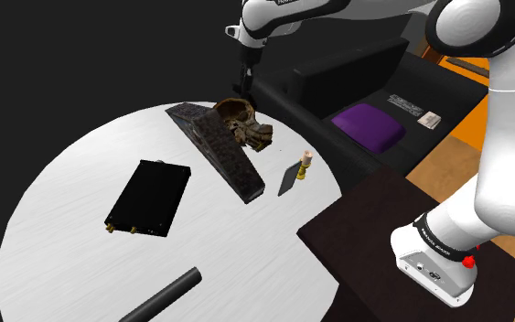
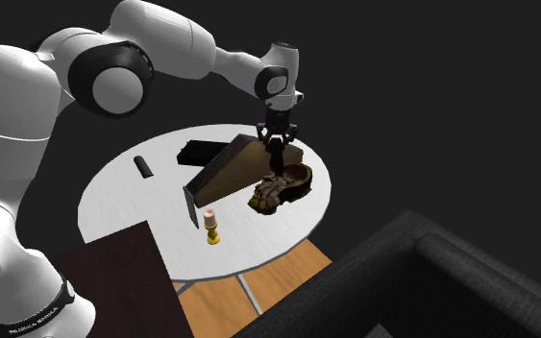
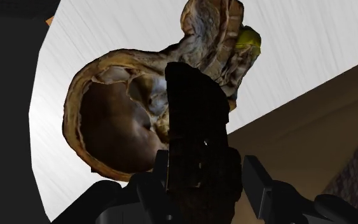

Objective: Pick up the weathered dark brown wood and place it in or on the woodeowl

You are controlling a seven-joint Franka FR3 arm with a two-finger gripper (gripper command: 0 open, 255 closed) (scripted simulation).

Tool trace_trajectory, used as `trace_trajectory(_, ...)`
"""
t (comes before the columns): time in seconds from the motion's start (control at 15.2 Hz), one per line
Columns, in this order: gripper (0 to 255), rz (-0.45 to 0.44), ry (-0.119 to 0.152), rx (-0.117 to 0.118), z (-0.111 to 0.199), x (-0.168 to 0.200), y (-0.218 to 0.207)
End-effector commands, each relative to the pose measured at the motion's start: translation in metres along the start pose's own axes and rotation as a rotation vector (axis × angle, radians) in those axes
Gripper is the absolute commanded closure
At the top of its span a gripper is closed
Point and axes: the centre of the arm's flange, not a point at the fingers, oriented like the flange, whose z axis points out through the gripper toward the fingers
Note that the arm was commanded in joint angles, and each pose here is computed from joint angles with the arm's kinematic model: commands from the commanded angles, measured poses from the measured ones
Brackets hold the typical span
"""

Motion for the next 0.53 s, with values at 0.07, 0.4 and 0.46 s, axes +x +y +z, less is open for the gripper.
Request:
trace_trajectory(0.07,255,0.001,0.000,0.000,0.016,0.000,0.001)
trace_trajectory(0.4,255,0.001,0.000,0.000,0.042,-0.003,0.002)
trace_trajectory(0.46,255,0.001,0.000,0.000,0.047,-0.003,0.003)
